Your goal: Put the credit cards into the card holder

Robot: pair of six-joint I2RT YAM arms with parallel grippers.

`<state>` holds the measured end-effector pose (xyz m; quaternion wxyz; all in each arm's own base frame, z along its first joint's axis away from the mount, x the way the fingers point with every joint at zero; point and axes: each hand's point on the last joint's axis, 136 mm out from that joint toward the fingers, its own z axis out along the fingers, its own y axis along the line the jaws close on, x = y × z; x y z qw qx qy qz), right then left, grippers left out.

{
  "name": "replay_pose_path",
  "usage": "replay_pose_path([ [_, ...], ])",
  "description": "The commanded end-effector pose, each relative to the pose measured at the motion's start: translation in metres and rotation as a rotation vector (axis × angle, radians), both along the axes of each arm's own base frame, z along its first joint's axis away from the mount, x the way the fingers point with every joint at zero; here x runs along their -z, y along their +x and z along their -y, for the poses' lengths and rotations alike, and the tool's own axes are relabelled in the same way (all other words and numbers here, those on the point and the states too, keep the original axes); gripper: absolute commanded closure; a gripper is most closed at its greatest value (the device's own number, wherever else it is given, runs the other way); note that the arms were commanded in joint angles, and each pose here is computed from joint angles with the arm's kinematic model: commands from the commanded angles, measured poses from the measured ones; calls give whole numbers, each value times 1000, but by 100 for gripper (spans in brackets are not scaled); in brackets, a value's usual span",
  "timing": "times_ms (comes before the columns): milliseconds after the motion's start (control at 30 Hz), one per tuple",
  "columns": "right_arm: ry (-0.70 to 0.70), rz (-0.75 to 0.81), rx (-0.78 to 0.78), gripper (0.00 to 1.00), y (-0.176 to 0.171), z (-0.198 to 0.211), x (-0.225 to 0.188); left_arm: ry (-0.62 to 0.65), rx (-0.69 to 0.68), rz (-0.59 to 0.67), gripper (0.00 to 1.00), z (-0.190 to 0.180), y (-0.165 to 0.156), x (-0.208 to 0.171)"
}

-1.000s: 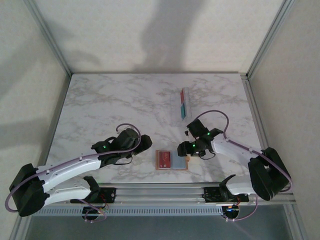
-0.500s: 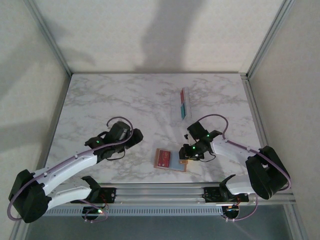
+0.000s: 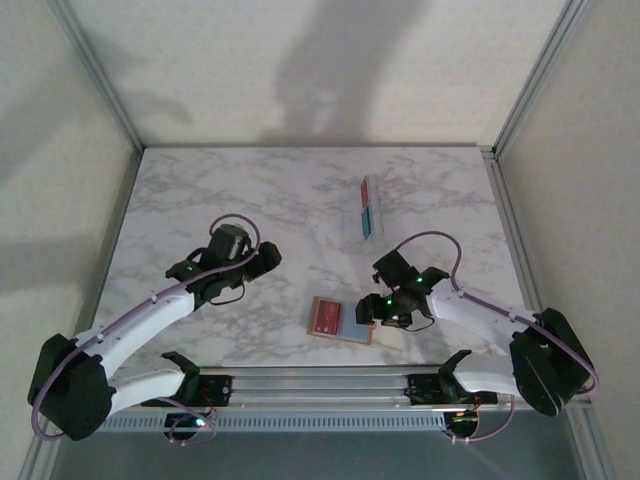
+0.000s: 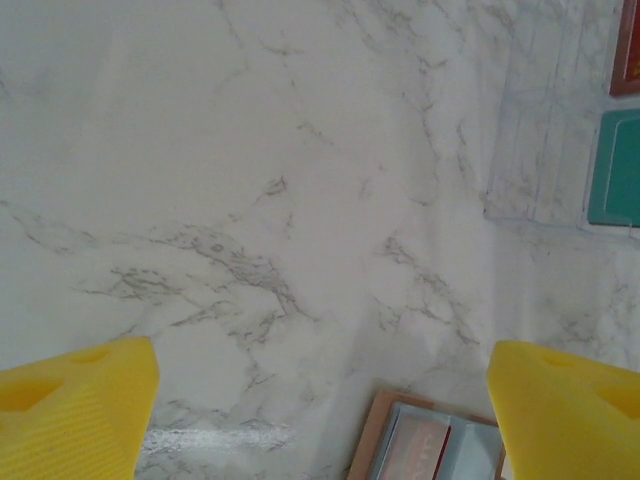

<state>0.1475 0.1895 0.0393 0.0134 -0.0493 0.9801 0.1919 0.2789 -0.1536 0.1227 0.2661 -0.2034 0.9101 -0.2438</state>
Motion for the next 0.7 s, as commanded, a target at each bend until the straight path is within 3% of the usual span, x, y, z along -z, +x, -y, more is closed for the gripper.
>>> replay_pose_path([
  [0, 10, -10, -44, 36, -3, -10, 9, -55, 8, 19, 15, 3, -6, 4],
  [100, 19, 19, -41, 39, 6, -17, 13, -86, -8, 24, 15, 3, -9, 5],
  [267, 93, 88, -107, 63, 24, -40, 7, -83, -18, 23, 14, -2, -15, 9],
  [400, 138, 83, -137, 72, 35, -61, 6, -61, -39, 29, 14, -9, -17, 7],
  [500, 136, 89, -138, 72, 41, -66, 5, -57, -68, 25, 14, -14, -19, 9],
  [667, 11, 132, -103, 54, 42, -38, 10, -68, -86, 19, 14, -17, -23, 14],
])
